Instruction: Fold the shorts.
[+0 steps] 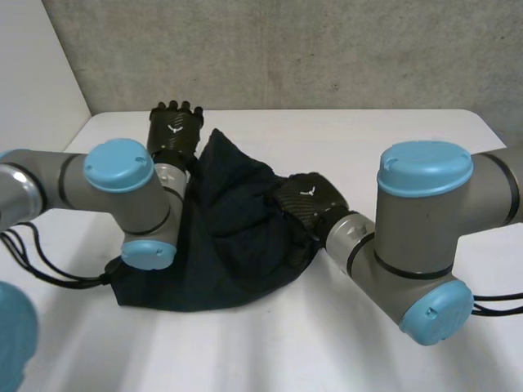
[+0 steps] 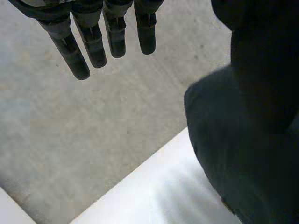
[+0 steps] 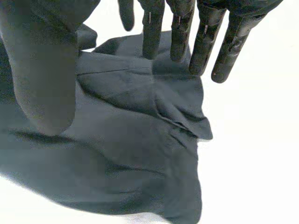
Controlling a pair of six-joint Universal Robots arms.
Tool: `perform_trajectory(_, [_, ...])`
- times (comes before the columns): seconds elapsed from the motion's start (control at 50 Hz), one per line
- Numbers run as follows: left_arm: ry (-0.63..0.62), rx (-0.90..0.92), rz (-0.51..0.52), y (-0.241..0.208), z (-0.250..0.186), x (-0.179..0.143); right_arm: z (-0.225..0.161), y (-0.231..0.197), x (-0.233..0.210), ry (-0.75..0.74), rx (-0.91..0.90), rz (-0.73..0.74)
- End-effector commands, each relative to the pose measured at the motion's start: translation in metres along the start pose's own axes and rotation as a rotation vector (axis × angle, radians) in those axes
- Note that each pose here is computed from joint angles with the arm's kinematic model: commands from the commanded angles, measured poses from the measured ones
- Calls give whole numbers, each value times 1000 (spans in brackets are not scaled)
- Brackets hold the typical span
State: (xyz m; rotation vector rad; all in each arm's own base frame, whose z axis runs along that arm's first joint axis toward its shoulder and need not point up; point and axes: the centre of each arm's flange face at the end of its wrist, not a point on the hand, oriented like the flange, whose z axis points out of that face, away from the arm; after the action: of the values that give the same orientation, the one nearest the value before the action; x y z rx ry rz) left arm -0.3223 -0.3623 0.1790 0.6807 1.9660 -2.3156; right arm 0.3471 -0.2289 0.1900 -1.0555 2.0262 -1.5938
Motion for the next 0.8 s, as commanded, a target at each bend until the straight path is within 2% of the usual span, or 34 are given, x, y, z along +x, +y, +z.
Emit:
perform_trajectory(0.02, [-35, 37, 1, -43, -22, -27, -14, -17, 23, 50, -3, -43])
perform_trajectory(0.18, [-14, -50, 11, -73, -78, -56, -43, -25, 36, 77, -44, -81])
perform_trajectory(0.28, [61, -230, 32, -63, -123, -59, -50, -9, 38, 86, -106, -112])
perform_trajectory(0.4, [135, -330, 41, -45, -160, -58, -53, 8, 35, 68, -156, -108])
perform_trajectory(0.54, [315, -245, 10, -34, -174, -37, -34, 21, 30, -1, -104, -112])
perform_trajectory(0.66, [332, -224, 17, -24, -169, -29, -9, 32, 29, -49, -38, -126])
perform_trajectory(0.8, [356, -281, 29, 5, -152, -14, 25, 50, 32, -62, -50, -129])
